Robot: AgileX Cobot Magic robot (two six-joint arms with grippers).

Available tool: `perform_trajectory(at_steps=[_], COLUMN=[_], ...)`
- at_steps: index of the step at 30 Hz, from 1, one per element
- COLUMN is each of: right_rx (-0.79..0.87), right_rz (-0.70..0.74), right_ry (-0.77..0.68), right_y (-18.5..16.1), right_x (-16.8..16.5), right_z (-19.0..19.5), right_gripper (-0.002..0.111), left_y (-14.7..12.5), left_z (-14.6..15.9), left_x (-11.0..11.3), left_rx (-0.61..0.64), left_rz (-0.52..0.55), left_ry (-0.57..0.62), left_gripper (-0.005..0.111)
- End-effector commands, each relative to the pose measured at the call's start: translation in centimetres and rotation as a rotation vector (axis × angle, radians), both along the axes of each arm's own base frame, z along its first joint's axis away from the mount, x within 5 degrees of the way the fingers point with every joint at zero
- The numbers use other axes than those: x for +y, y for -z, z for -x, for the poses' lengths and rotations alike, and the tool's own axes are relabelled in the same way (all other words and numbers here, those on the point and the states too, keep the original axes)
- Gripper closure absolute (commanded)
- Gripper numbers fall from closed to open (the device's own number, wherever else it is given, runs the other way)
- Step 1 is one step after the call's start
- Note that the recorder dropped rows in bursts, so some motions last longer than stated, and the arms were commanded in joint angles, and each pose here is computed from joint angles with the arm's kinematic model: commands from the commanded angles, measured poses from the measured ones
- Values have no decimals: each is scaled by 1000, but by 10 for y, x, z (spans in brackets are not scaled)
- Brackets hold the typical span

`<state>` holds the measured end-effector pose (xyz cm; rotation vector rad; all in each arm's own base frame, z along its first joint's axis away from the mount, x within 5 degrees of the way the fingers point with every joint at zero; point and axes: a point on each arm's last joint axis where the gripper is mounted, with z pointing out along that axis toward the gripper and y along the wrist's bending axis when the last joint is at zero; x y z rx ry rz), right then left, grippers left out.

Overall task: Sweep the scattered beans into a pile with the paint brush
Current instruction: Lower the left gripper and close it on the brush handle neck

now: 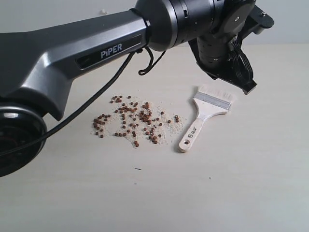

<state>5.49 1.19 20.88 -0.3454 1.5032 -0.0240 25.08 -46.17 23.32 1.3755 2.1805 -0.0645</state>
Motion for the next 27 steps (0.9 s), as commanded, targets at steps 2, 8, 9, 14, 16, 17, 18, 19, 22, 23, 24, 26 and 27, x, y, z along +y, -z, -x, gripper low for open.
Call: perform_trajectory(at_steps=[2, 8, 9, 14, 16, 17, 18, 19, 22, 23, 24, 26, 27], right_rx=[3, 3, 3, 3, 3, 3, 3, 3, 3, 3, 3, 3, 3], right_rz=[7, 7, 7, 7, 7, 7, 7, 7, 7, 7, 7, 7, 7], right_ry=[5, 5, 5, 5, 5, 5, 5, 5, 5, 5, 5, 5, 5], right_y=[1, 1, 1, 1, 1, 1, 1, 1, 1, 1, 1, 1, 1], right_x=[0, 0, 0, 0, 0, 0, 0, 0, 0, 0, 0, 0, 0], right_z=[0, 0, 0, 0, 0, 0, 0, 0, 0, 0, 0, 0, 0], right_gripper=[29, 29, 29, 29, 29, 29, 29, 29, 29, 29, 29, 29, 29], left_y=[-1, 7, 13, 66, 85, 89, 94, 96, 97, 97, 97, 97, 97], left_z=[3, 5, 5, -2, -16, -22, -32, -38, -40, -37, -36, -29, -27], left_x=[8, 0, -3, -13, -9, -6, 0, 4, 5, 3, 2, -3, -4], left_rx=[38, 89, 109, 139, 159, 167, 194, 225, 256, 262, 264, 264, 264], left_rz=[-65, 10, 19, -7, -7, -5, 0, 15, 35, 37, 40, 39, 39], left_ry=[-40, -59, -58, -72, -131, -153, -184, -206, -206, -187, -184, -166, -162], left_gripper=[69, 42, 42, 42, 42, 42, 42, 42, 42, 42, 42, 42, 42])
